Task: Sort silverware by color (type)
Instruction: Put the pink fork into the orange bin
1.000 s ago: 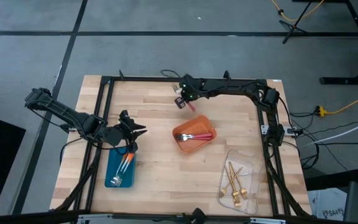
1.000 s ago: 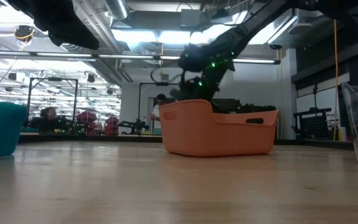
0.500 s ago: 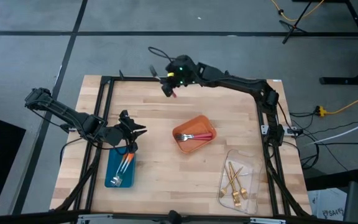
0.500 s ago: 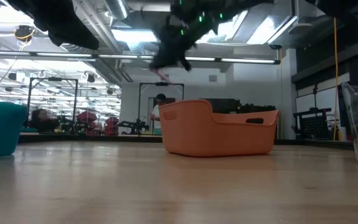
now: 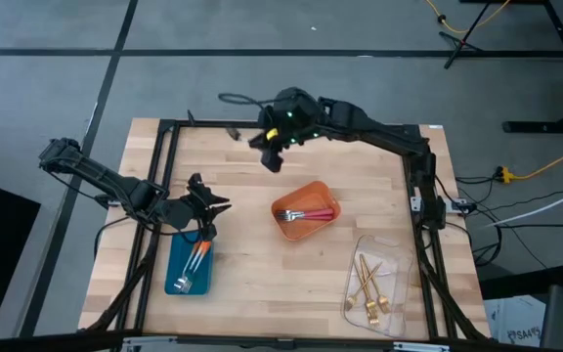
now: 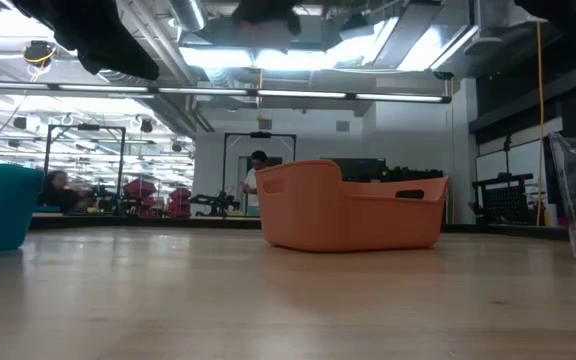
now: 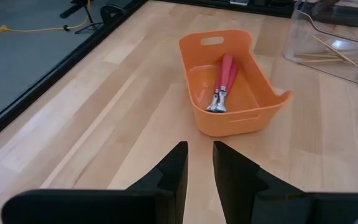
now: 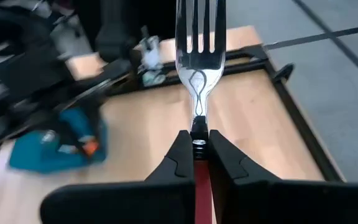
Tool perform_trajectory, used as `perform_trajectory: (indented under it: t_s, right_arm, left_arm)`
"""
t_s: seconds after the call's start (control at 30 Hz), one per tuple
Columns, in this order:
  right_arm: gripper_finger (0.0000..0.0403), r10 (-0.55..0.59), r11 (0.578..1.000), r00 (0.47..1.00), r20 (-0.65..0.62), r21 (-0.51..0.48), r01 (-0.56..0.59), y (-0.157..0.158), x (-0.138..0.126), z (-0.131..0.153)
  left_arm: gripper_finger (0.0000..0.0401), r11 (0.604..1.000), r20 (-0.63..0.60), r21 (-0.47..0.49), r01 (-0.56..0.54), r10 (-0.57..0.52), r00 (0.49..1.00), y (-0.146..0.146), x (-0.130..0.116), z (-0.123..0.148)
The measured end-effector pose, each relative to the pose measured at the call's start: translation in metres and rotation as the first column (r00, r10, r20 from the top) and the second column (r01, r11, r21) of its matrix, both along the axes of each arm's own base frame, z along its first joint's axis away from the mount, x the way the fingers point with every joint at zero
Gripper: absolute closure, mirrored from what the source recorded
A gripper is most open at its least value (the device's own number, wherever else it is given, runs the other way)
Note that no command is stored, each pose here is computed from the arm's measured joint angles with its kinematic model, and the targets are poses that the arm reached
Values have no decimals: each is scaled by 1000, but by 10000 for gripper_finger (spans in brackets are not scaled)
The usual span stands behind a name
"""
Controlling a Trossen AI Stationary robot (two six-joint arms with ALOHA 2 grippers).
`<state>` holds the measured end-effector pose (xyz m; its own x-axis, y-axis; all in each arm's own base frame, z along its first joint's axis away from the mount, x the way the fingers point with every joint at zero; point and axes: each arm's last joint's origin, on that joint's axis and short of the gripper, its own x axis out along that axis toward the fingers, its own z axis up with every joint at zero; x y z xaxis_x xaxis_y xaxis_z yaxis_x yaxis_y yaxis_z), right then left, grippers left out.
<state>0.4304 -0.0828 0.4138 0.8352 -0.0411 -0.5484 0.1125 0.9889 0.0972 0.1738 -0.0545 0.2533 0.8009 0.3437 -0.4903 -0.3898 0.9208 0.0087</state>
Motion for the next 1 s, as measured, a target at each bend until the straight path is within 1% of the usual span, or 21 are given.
perform_trajectory:
  t_s: [0.1,0.2,0.3,0.4,0.53,0.7,0.83,0.9,1.0]
  right_arm:
    - [400,49,999,998,-28,-6,-50,19,-5,4]
    - [400,89,996,993,-79,5,-89,37,-10,4]
    - [401,129,992,981,-146,19,-128,54,-13,0]
    - [400,170,985,958,-229,36,-167,71,-18,-6]
    - [401,225,974,915,-336,49,-222,93,-26,-13]
    - [400,248,961,855,-456,7,-275,111,-37,-20]
    - [401,219,955,808,-548,-50,-292,118,-38,-31]
    - [400,215,952,788,-577,-57,-301,119,-39,-35]
    - [400,214,951,764,-609,-51,-306,119,-37,-46]
  left_arm:
    - [332,1000,0,-12,21,-21,1000,0,-2,1]
    - [332,999,34,-30,37,-36,999,1,-7,7]
    - [332,998,69,-18,65,-63,996,2,-16,15]
    - [332,994,114,12,108,-108,988,6,-28,25]
    - [332,985,167,81,153,-164,972,13,-45,38]
    - [332,965,206,159,209,-239,949,23,-67,48]
    - [332,958,238,147,245,-275,932,29,-83,48]
    - [332,956,254,138,259,-287,924,31,-89,42]
    - [332,962,284,109,252,-273,919,34,-95,26]
